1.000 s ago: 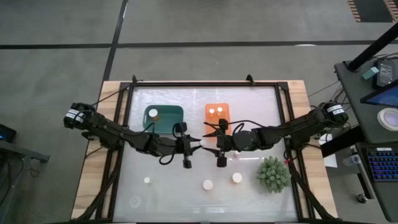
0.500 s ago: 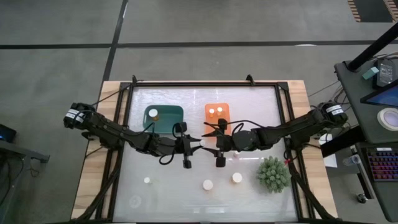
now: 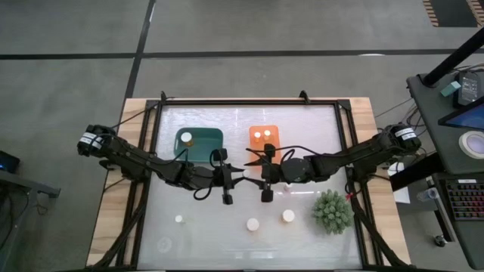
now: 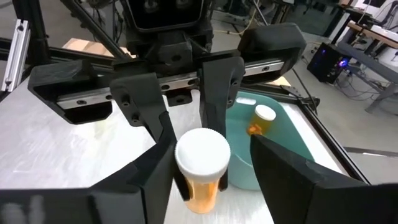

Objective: Pick and place medicine bottles into bin by pill shape (circle, oval)
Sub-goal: Put the small orange pill bottle into the orange bin

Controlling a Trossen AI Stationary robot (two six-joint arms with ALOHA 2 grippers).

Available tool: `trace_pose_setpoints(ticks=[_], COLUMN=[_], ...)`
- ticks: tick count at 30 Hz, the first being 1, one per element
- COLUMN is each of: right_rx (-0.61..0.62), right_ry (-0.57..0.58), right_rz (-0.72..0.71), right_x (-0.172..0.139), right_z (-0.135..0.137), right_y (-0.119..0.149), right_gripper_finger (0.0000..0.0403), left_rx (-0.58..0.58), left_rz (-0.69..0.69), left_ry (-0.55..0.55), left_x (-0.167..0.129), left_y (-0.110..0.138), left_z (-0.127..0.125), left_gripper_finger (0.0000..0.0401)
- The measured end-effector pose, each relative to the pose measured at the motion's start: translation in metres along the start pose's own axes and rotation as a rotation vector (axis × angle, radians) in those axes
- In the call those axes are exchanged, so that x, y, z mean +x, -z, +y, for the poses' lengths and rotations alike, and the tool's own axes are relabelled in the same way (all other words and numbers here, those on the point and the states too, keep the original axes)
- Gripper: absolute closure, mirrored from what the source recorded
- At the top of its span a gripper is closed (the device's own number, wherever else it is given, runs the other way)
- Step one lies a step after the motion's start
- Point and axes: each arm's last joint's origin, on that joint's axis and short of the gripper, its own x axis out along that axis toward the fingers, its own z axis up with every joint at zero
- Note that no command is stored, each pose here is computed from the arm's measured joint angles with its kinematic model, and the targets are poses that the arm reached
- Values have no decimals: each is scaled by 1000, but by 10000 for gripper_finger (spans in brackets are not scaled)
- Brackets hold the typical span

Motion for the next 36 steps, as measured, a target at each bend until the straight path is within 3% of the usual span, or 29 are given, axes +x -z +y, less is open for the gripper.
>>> trace_pose_setpoints(ticks=[12,21,31,36], right_rx=[1,22,55,107], right_ry=[-4,-7,-3,28], right_rz=[19,28,45,77], right_x=[0,0,-1,-3], right_z=[0,0,-2,-14], right_y=[1,2,3,4], right_gripper_finger=[299,289,290,291], left_rx=[3,2,33,65], left_rz=[2,2,22,53], left_ry=[-6,-12,-9,-5], left_x=[0,0,-2,-14], left_y=[0,0,1,-3], left_z=[0,0,2,9], left_gripper_finger=[336,284,191,172])
